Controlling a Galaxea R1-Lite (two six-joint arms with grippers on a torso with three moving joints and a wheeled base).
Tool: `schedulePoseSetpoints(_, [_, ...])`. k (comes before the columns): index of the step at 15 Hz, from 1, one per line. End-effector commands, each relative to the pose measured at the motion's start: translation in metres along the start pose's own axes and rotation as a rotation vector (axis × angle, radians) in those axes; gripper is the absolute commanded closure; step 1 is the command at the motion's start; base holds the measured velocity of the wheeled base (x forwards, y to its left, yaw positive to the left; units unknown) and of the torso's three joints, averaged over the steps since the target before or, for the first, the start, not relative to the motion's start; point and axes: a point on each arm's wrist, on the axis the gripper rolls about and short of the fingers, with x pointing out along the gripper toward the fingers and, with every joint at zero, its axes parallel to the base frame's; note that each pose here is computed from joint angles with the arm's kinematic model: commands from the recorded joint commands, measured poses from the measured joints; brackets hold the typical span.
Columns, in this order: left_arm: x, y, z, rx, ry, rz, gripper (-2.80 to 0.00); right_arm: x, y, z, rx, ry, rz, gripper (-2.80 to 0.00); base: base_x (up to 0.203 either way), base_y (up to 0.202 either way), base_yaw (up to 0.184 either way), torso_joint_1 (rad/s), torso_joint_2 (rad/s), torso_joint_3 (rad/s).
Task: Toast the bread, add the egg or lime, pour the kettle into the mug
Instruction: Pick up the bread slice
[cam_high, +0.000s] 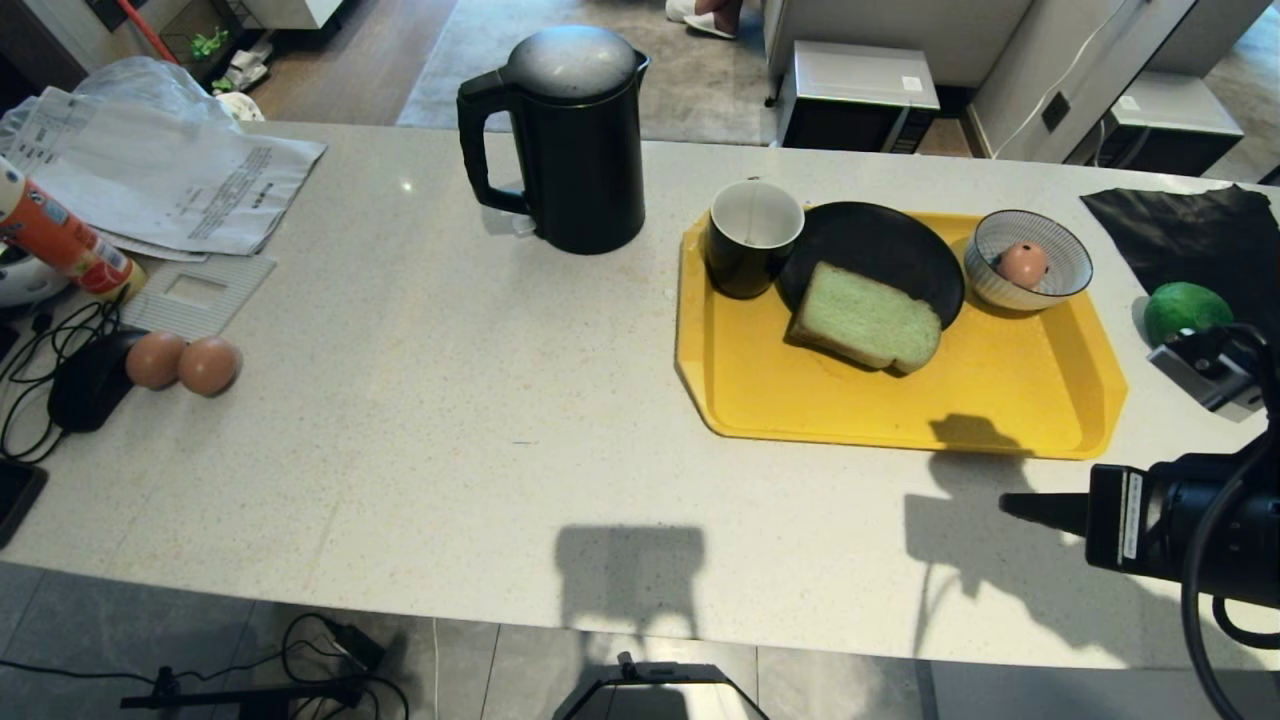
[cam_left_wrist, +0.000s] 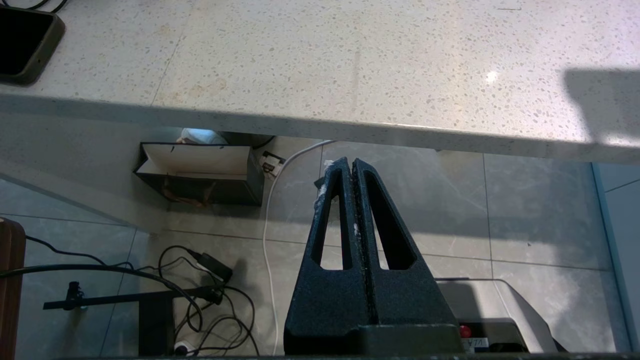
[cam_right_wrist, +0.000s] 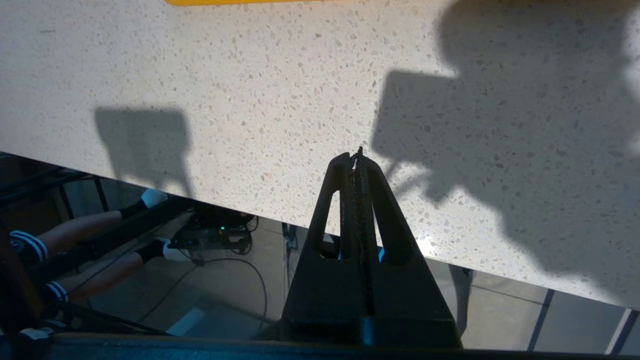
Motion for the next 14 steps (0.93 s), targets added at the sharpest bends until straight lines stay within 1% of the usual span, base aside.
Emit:
schedulePoseSetpoints(1, [0.001,0.0,-0.005,0.0,0.015,0.001,0.0,-0.001,0.002,0.003,0.009,-0.009,0.009,0.0,0.0,0.0,0.0,0.0,0.0,0.0])
schedulePoseSetpoints(3, [0.001,0.0,-0.005,-0.001,0.015,0.001,0.0,-0.002,0.004,0.008,0.023,-0.025,0.016,0.0,0.0,0.0,0.0,0.0,0.0,0.0])
schedulePoseSetpoints(5, [0.001,0.0,-0.005,0.0,0.015,0.001,0.0,0.0,0.007,0.014,0.057,-0.035,0.021,0.0,0.0,0.0,0.0,0.0,0.0,0.0])
schedulePoseSetpoints(8, [0.001,0.0,-0.005,-0.001,0.015,0.001,0.0,0.004,0.008,0.015,0.064,-0.029,0.021,0.0,0.0,0.0,0.0,0.0,0.0,0.011])
schedulePoseSetpoints(9, [0.001,0.0,-0.005,-0.001,0.015,0.0,0.0,0.007,0.008,0.016,0.067,-0.026,0.019,0.0,0.0,0.0,0.0,0.002,0.01,0.112])
schedulePoseSetpoints(12, [0.001,0.0,-0.005,-0.001,0.015,0.001,0.0,0.018,0.012,0.025,0.088,-0.073,0.04,0.0,0.0,0.0,0.0,0.002,0.01,0.179])
schedulePoseSetpoints(14, [0.001,0.0,-0.005,-0.001,0.015,0.001,0.0,0.024,0.014,0.029,0.088,-0.087,0.048,0.0,0.0,0.0,0.0,0.0,0.0,0.191])
